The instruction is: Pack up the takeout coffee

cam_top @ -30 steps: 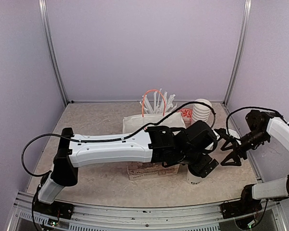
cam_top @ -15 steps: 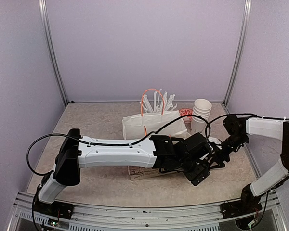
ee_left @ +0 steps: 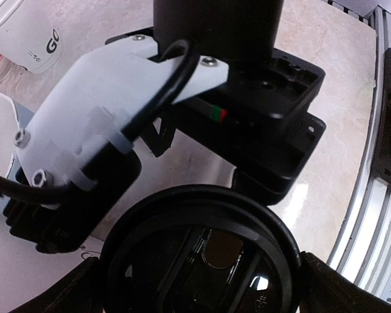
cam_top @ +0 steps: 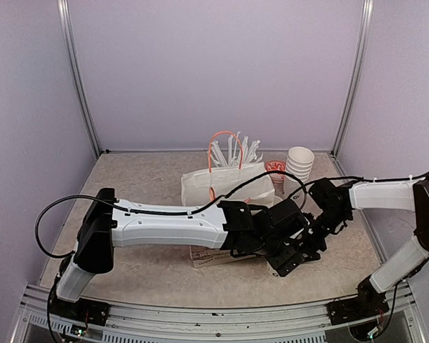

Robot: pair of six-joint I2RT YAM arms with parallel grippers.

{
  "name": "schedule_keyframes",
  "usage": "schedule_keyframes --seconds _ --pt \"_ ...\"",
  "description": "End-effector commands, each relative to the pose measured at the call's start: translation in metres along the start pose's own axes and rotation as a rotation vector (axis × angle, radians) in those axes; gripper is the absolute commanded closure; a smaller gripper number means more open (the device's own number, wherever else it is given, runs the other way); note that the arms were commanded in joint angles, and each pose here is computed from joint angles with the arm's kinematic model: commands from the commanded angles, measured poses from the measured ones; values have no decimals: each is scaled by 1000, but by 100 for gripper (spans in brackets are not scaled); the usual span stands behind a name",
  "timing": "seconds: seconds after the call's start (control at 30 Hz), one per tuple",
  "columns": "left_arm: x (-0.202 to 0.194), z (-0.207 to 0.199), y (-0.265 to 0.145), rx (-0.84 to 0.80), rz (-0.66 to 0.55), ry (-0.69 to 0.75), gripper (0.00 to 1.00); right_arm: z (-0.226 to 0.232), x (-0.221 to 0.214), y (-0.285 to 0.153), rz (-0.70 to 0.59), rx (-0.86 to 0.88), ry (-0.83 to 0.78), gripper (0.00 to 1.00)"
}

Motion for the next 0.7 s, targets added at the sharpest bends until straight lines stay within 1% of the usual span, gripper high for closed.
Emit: schedule_keyframes --seconds 0.0,0.13,0.2,0.33,0.4,0.5,0.67 --pt "0 3 -10 -8 -8 -31 1 10 4 8 -9 31 8 51" --pt "7 1 -22 -6 -19 -31 1 15 4 4 -7 44 16 49" --pt "18 3 -37 -7 -51 -40 1 18 3 -1 -6 36 17 46" --pt "26 13 -52 -5 -61 -79 1 18 3 -18 -25 -40 4 31" --pt "25 18 -52 -10 -46 -101 1 14 4 -28 -35 -86 6 26" --pt "23 23 -48 -43 -18 -129 1 10 5 -39 -40 -122 16 25" --pt "21 16 -44 -93 1 -107 1 6 3 -46 -55 -140 30 25"
Point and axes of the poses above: each gripper's point midway between its finger pads, its own y axis out along the fingers, its own z axis along the line the jaws close on, x = y × z, the point moved 5 cm from there along -y, back along the fingers, and after that the axes turned 15 degrees about y, right-handed, at the moved point
